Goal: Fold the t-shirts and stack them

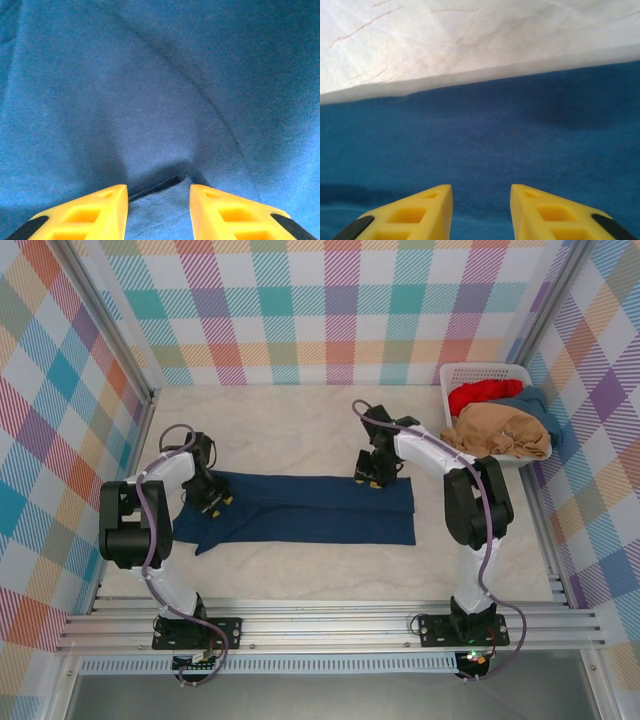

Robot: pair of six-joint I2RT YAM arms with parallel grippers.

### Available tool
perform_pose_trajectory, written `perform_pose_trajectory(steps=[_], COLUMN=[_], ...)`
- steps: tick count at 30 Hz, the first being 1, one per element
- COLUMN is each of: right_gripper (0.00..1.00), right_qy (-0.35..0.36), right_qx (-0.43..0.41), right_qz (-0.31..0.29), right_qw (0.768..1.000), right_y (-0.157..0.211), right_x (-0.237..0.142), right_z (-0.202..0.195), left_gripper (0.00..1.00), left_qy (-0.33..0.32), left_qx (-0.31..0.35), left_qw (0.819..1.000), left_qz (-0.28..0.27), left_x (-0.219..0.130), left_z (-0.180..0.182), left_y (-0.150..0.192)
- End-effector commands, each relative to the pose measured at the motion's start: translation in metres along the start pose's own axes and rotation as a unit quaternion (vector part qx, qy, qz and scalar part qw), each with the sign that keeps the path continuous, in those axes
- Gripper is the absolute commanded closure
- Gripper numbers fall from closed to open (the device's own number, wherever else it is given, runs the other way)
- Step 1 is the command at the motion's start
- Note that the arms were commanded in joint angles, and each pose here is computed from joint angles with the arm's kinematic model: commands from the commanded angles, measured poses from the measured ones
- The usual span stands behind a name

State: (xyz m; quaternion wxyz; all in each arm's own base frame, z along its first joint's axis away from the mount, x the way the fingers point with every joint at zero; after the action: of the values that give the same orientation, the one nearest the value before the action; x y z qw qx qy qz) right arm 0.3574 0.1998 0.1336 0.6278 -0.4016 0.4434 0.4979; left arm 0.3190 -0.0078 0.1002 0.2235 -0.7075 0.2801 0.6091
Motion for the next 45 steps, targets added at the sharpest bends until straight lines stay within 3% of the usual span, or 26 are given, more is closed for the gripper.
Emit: perform_pose_trajectory(steps=[1, 9, 18, 27, 38, 45], right_gripper=[0.64, 0.64, 0.66, 0.66, 0.68, 0.71], right_qy=[-0.055, -0.053, -0.057, -0.058, -0.055, -0.057], right_qx=[-0.029, -0.026, -0.024, -0.025, -0.025, -0.028], right_qz=[0.014, 0.017, 0.016, 0.013, 0.011, 0.007], right_qw=[0.998, 0.998, 0.998, 0.998, 0.998, 0.998], right_y=[0.015, 0.027, 0.027, 0.026, 0.029, 0.028], right_x=[-0.005, -0.005, -0.01, -0.013, -0.013, -0.016], right_z=[0.017, 0.01, 0.012, 0.014, 0.01, 0.012], left_gripper=[0.62, 0.57, 0.67, 0.7, 1.0, 1.0], left_qy=[0.035, 0.047, 0.033, 0.013, 0.007, 0.01], left_qx=[-0.001, 0.015, 0.024, 0.039, 0.063, 0.079], left_qw=[0.999, 0.996, 0.999, 0.999, 0.998, 0.996], left_qz=[-0.019, -0.07, -0.032, -0.015, -0.028, -0.035], left_x=[-0.007, -0.033, -0.008, 0.005, -0.005, -0.022], left_z=[-0.006, -0.012, -0.009, -0.009, -0.011, -0.008], left_y=[0.0, -0.008, -0.002, 0.006, 0.011, 0.022])
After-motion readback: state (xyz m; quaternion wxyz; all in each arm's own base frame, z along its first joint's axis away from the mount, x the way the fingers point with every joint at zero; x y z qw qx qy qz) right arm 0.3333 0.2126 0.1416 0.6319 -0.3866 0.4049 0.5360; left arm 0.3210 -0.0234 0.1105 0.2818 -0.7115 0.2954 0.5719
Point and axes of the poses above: each hand's point on the last joint's axis, 136 mm out from that joint toward the fingers, its own x axis out along the fingers, its own z axis along the line the jaws close on, y = z × x, the point moved 7 cm from there along -x, back along the fingers
